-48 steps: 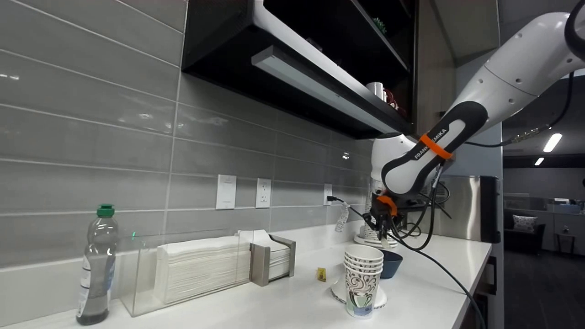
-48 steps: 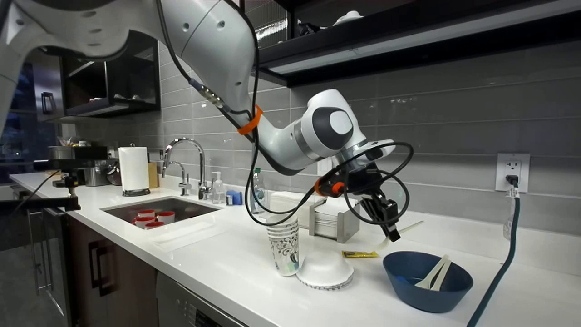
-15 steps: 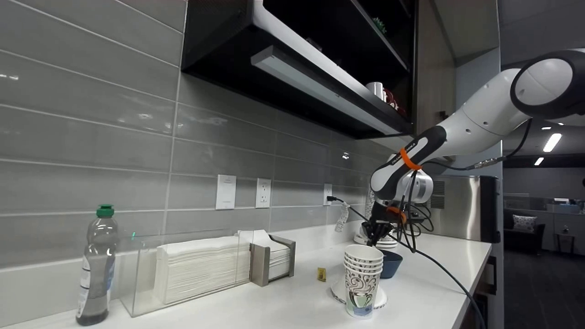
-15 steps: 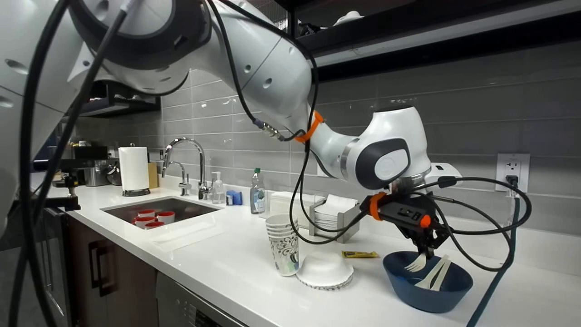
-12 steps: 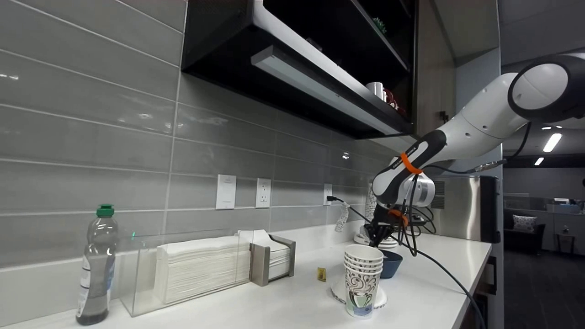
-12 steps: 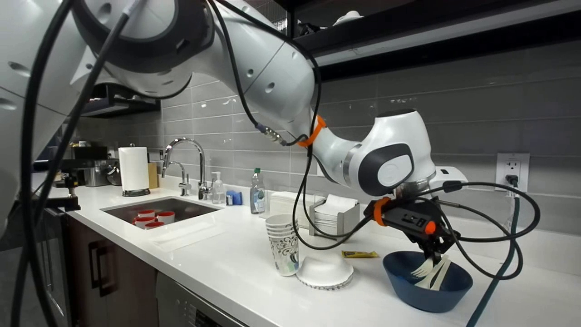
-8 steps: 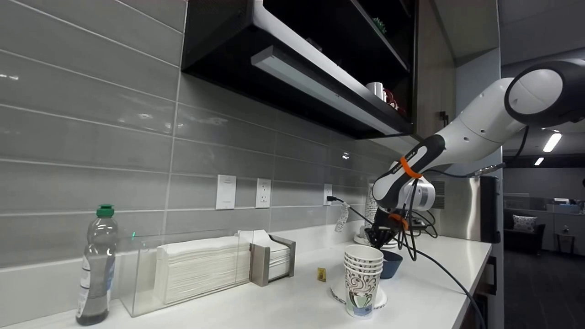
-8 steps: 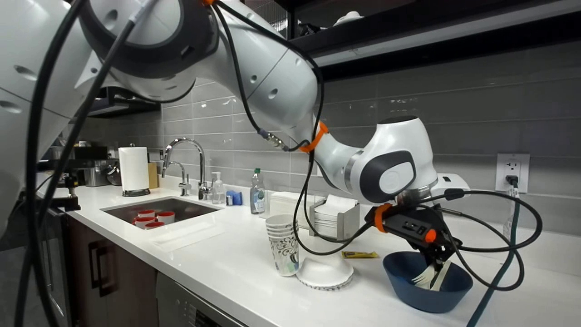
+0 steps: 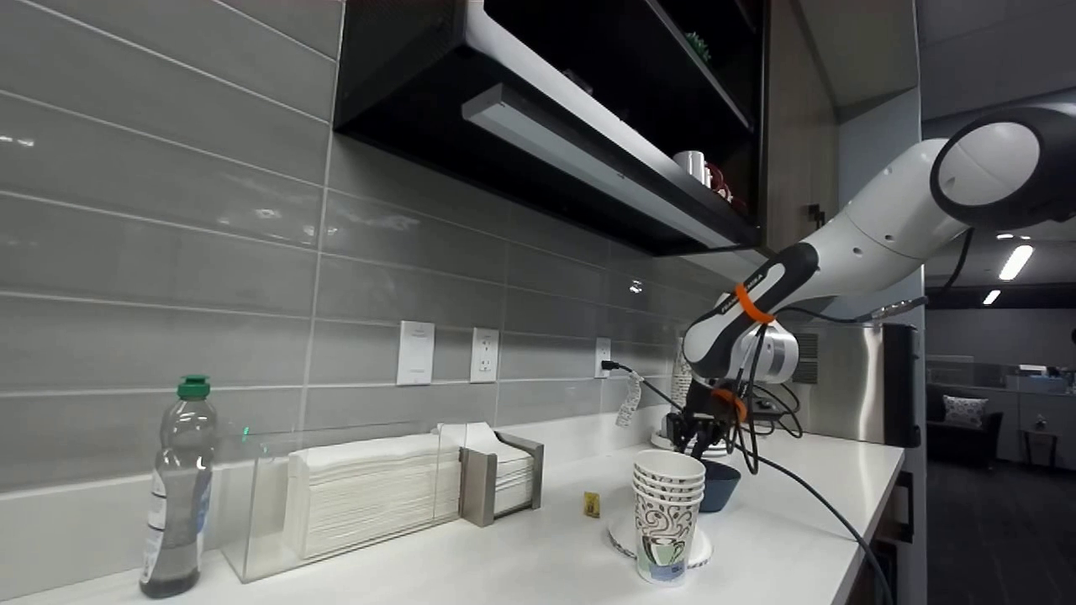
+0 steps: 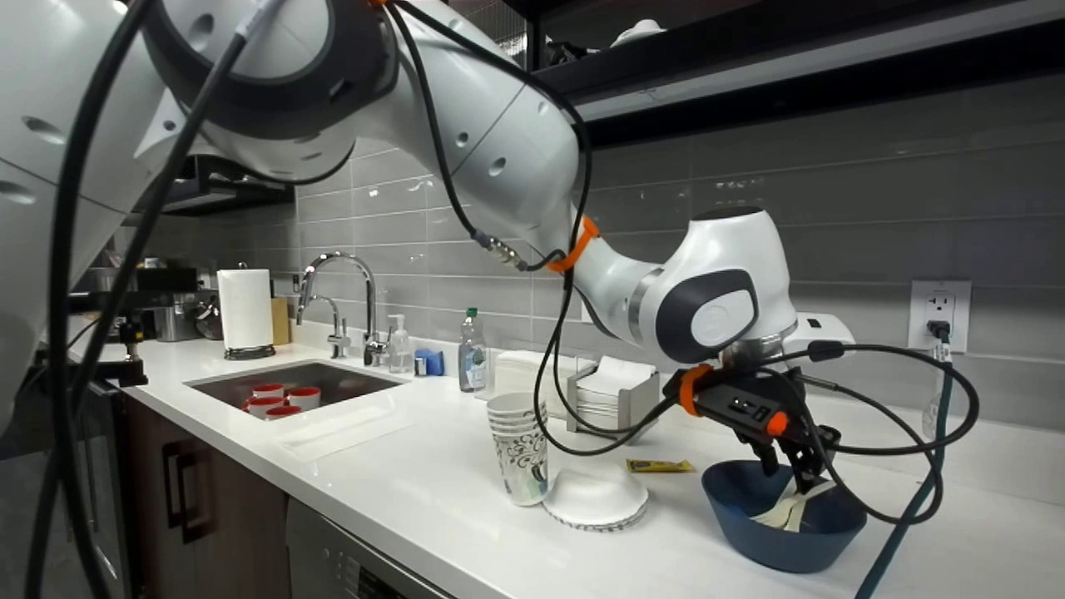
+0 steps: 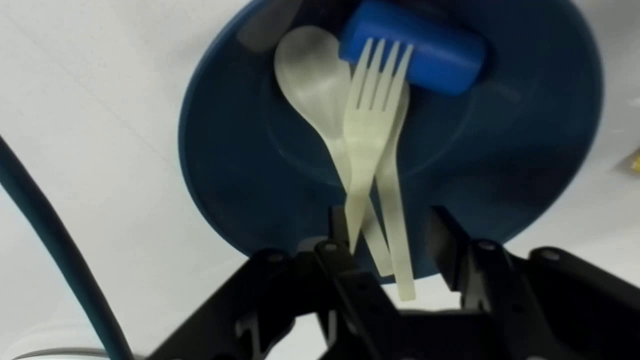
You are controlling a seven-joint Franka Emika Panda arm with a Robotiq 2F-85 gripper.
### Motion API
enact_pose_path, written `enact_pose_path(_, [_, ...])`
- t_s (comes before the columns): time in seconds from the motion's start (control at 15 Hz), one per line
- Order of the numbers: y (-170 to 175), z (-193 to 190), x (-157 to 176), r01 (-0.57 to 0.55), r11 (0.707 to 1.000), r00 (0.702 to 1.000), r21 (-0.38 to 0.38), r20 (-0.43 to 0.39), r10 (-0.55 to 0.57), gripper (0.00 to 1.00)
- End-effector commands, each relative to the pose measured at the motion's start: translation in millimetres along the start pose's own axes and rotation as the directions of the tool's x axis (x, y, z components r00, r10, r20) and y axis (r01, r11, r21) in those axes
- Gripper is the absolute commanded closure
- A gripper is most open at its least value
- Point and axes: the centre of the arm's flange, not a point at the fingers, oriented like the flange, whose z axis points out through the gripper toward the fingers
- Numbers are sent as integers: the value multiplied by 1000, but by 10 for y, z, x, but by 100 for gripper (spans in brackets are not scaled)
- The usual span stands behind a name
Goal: Put the fork inside the bowl
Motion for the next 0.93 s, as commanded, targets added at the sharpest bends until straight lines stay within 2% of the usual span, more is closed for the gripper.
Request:
enact_pose_path(0.0, [-133,-699,-241,26,999,997,30,67,-28,23])
enact_pose_path(0.2, [-99,-1076,-687,123,987,975,99,171,-139,3])
enact_pose_path(0.33, [-98,-1283,-986,157,976,964,150,192,-184,0])
enact_pose_path(0.53, [-171,-1670,-1341,191,959,973,209,87,-213,0])
enact_pose_path(0.73, [-282,-2063,-1647,176,957,984,233,-48,-169,0])
enact_pose_path(0.87, [-410,-2330,-1846,173,950,979,261,-147,-138,0])
